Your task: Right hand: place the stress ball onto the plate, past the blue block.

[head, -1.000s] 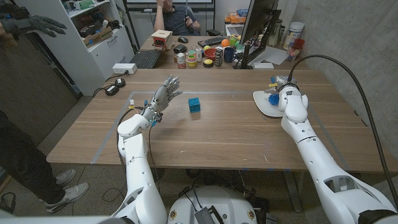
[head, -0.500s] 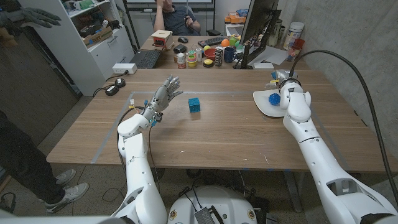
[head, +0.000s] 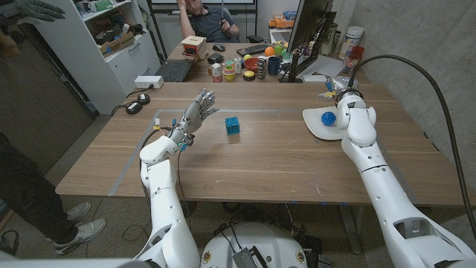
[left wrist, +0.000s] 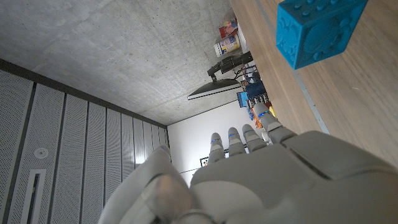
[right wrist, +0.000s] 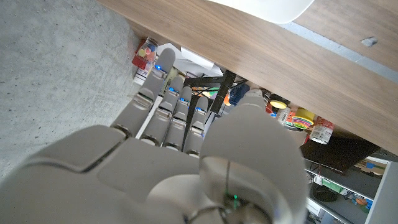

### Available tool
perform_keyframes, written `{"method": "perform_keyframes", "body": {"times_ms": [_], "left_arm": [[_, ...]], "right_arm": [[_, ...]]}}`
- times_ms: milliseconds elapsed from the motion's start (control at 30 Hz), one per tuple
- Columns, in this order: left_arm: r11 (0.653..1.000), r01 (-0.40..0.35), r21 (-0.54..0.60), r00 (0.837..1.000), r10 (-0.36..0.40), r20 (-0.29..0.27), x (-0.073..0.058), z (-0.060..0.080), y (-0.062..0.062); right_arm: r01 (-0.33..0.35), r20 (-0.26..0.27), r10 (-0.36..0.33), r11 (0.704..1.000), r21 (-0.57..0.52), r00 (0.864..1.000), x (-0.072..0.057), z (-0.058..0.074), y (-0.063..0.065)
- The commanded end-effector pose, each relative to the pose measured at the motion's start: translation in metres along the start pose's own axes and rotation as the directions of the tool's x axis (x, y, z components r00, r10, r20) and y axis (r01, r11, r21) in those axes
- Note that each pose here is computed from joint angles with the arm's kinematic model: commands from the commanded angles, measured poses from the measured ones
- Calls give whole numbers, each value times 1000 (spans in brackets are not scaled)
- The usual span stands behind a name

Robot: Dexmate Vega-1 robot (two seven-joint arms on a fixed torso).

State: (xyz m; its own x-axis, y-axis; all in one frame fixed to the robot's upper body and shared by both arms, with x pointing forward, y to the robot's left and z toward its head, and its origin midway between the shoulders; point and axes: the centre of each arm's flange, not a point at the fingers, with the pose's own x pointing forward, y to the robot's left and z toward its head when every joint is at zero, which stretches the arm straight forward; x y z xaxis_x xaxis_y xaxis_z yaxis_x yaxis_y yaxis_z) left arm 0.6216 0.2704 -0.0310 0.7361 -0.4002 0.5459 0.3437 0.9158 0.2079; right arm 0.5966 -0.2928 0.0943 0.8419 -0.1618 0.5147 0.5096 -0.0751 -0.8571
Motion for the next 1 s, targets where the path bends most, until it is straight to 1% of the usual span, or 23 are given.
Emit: {"method": "perform_keyframes", "body": {"times_ms": [33,100,333,600,867,1000], "left_arm": [[1000,1,0,1000,-1,7,-2,1,0],[1000,0,-1,1000,0,8,-2,1,1],[1000,-1,-3,1000,1,10,-3,1,2],[1000,-3,-8,1000,3,11,-3,-1,5],[1000,0,-16,1000,0,16,-2,-3,7],[1000,2,-18,1000,-2,16,-1,-4,8]], "right_arm": [[79,27,-79,997,6,996,-10,3,-21],[98,27,-98,995,10,995,-12,5,-25],[156,47,-157,988,25,987,-18,8,-37],[222,53,-224,974,43,973,-23,10,-49],[277,70,-281,959,55,957,-29,13,-55],[298,74,-303,952,73,950,-34,13,-57]]}}
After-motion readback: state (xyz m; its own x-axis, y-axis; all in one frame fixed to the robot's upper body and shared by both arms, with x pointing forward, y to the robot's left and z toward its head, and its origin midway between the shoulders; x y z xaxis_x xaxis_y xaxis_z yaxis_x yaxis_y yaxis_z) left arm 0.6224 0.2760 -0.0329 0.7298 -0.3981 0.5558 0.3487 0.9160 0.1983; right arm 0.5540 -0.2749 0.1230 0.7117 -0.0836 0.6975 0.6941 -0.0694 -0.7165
